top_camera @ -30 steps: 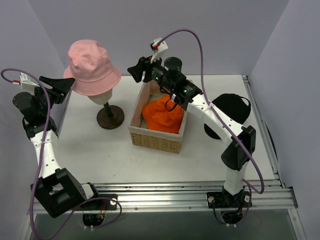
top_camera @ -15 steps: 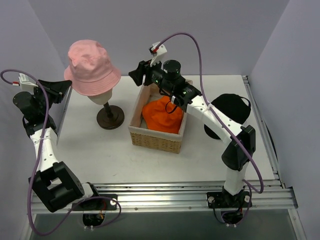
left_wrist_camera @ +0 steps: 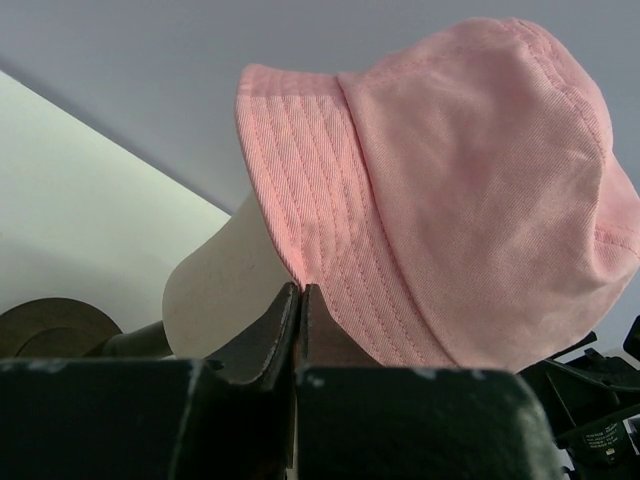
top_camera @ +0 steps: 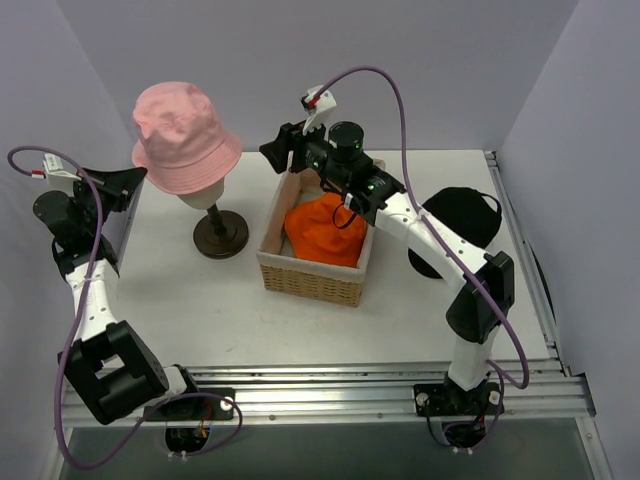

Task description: Stack the hats

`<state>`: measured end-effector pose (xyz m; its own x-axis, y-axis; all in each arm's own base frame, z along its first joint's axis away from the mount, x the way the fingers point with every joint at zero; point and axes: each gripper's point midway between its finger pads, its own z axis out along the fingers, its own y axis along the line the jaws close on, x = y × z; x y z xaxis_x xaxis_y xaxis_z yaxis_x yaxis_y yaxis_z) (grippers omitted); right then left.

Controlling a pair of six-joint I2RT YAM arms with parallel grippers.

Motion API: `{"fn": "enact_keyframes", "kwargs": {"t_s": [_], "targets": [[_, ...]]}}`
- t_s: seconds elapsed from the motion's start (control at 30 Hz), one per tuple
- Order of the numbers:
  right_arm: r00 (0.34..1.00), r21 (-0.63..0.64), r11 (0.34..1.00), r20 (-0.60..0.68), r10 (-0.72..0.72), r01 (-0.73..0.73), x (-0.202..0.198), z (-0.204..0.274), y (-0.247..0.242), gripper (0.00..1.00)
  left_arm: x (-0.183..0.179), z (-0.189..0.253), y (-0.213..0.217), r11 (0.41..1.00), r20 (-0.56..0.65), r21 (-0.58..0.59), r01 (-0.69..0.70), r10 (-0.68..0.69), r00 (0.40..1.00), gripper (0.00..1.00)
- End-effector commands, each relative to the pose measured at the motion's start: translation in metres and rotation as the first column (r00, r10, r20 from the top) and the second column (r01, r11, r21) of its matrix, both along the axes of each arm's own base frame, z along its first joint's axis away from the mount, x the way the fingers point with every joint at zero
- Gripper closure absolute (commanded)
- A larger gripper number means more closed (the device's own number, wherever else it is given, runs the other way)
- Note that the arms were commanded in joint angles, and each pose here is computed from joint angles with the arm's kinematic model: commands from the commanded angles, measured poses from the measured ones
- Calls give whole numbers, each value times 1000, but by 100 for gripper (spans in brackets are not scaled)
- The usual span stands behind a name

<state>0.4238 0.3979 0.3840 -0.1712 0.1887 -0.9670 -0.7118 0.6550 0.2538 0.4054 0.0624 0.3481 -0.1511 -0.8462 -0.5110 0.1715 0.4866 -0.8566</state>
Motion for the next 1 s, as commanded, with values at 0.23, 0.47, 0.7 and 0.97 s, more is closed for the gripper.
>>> {"fn": "enact_keyframes", "kwargs": {"t_s": [0.23, 0.47, 0.7, 0.97], "targets": [[995, 61, 997, 90, -52, 47, -9, 48, -28, 48, -11, 21, -3, 999, 44, 46, -5, 3, 999, 40], [989, 6, 990, -54, -140, 140, 0, 19, -68, 48, -24, 36, 17, 977, -36, 120, -175, 180, 983, 6], [943, -51, 957, -165, -291, 286, -11, -25, -110, 48, -44, 55, 15, 935, -69, 276, -222, 250, 966, 6], [843, -212, 877, -252, -476, 432, -21, -96, -139, 49, -62, 59, -84, 866, -69, 497, -61, 110, 991, 6]]}}
